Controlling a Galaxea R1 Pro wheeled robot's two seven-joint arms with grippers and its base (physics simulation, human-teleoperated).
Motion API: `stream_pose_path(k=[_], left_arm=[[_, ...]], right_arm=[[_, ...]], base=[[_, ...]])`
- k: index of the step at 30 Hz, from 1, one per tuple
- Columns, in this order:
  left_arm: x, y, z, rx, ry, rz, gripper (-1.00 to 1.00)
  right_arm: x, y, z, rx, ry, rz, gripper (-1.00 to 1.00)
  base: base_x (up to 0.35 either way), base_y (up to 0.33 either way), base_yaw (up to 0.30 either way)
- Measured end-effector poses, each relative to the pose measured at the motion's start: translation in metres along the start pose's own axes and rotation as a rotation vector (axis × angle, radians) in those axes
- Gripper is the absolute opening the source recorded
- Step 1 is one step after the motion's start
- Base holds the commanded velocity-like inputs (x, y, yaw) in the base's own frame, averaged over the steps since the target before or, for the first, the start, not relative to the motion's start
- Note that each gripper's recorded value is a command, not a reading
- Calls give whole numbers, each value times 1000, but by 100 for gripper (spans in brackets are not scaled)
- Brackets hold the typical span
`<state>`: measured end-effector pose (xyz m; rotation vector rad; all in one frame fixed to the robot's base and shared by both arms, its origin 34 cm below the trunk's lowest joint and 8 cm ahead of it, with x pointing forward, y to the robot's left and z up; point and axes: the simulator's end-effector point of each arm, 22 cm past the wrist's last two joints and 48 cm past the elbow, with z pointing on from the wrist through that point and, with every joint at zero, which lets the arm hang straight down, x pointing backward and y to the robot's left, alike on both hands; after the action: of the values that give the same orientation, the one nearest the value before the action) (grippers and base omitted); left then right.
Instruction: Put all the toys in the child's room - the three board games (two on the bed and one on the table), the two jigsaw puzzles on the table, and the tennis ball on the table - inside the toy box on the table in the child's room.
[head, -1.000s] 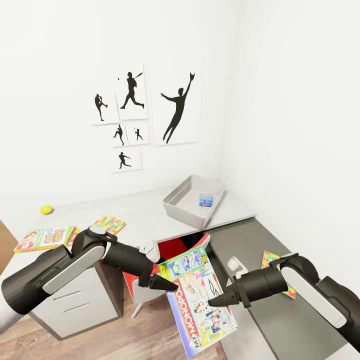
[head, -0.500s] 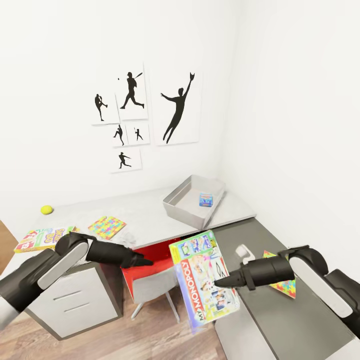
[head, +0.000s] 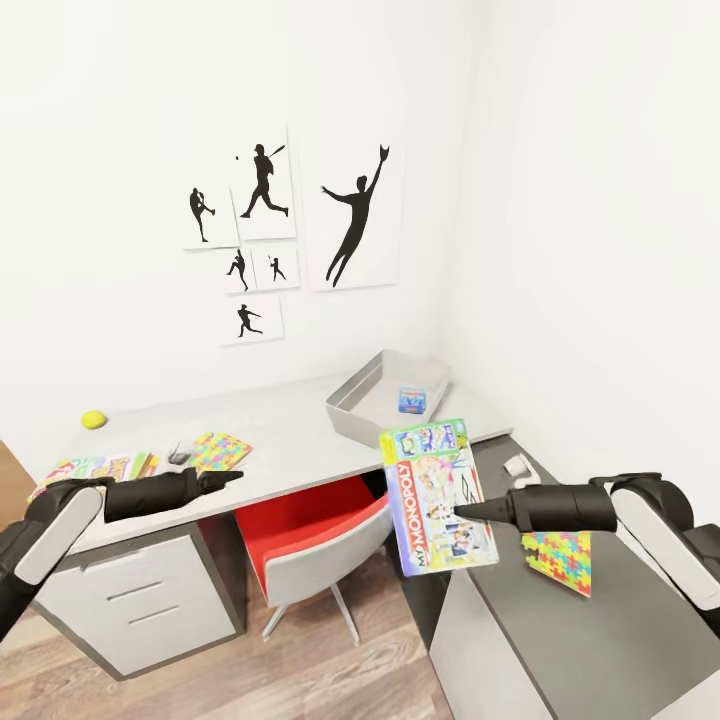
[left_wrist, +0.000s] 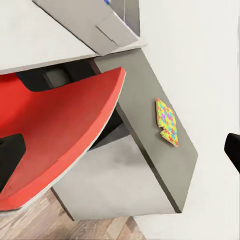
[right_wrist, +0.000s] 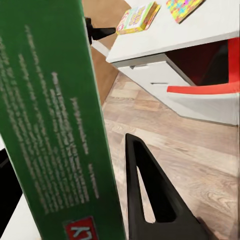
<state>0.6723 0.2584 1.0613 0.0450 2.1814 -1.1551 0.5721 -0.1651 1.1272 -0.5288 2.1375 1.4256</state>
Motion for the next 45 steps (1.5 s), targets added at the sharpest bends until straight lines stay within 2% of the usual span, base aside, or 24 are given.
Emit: stream_pose_path(k=[4,5,9,20,24,29,45], left_arm=[[-10,3,-10,24,-78,-57,100],[-10,3,-10,24,-79,-58,100],[-15,-10,-7,81,-146,-106,100],[-4,-33,3,145,-192,-154,100],[-10,-58,0,229,-237,-179,100],[-12,-68,-2,258,-256,-185,100],[-14,-72,-2,268,-263,-182,100]], right_arm=[[-9,-5,-9,18,-29,-2,-100],[-9,-5,-9,18,-29,-1,-100],[-23,-11,-22,47,-70,-14,-100],[-42,-15,-42,89,-125,-44,-100],[-50,-14,-48,98,-144,-59,-100],[-56,-10,-50,96,-156,-68,-100],[-57,-11,-48,95,-158,-69,-100]], base=[[0,0,0],[0,0,0],[0,0,0],[0,0,-5],[0,0,-25],[71,1,-8],[198,49,0]])
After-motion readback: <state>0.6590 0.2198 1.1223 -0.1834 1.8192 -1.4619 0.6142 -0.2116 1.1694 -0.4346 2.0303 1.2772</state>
